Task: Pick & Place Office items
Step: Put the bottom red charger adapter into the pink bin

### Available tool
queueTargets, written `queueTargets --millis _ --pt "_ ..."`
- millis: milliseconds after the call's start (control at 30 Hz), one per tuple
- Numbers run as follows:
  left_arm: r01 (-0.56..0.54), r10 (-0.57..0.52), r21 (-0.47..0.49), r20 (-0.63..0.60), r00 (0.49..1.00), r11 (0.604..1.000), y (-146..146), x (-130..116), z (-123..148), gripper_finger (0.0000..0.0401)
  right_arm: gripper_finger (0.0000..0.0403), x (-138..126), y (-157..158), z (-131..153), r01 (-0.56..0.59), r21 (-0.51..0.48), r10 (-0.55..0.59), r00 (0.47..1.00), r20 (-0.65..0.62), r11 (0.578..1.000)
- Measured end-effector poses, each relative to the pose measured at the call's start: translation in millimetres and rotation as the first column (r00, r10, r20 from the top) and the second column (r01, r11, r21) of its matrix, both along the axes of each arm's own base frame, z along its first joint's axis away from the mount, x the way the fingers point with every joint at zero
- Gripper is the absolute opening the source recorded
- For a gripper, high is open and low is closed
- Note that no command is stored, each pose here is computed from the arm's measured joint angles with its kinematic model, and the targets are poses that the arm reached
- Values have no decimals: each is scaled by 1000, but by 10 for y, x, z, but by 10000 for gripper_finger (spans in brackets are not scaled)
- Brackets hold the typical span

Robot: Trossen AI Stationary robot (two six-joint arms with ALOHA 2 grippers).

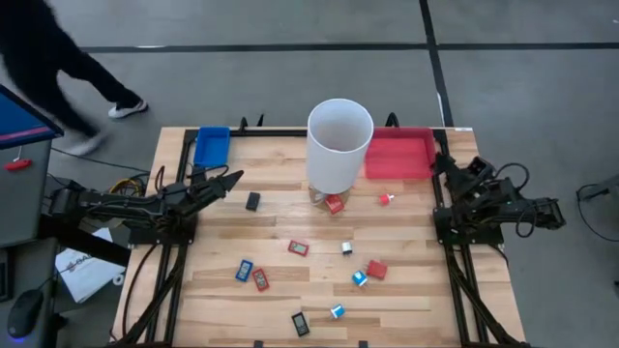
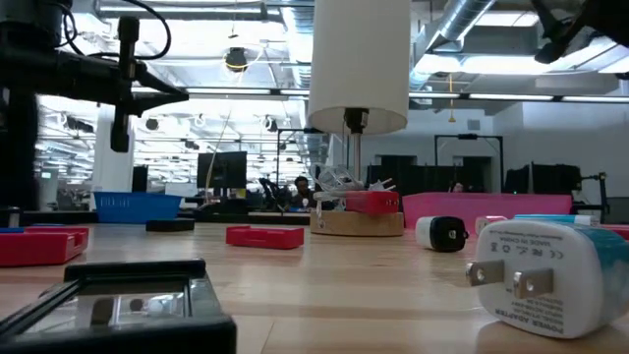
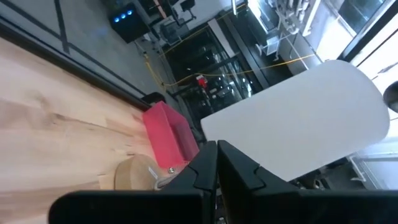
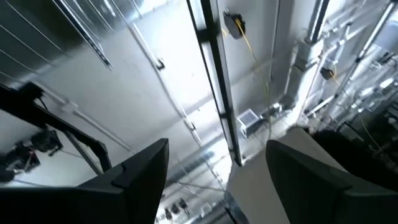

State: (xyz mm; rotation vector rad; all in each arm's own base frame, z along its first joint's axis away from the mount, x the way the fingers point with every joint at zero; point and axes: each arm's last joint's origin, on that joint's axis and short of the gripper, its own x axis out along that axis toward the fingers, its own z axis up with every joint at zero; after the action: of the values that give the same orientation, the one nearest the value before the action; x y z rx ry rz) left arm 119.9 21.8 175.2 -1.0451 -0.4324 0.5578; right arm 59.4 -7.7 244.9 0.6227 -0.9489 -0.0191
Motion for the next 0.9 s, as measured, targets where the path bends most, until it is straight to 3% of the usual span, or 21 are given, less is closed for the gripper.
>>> queueTargets --millis 467,733,900 --pt "28 -28 31 20 999 999 -7 2 37 7 260 -127 -2 101 -36 23 32 986 166 999" --pt "27 -31 45 80 996 999 -8 -2 98 7 260 -206 -11 359 130 -44 -125 987 106 991" --pt "11 -17 56 105 994 998 -5 -11 128 7 260 -293 -13 567 148 -51 -143 986 90 988"
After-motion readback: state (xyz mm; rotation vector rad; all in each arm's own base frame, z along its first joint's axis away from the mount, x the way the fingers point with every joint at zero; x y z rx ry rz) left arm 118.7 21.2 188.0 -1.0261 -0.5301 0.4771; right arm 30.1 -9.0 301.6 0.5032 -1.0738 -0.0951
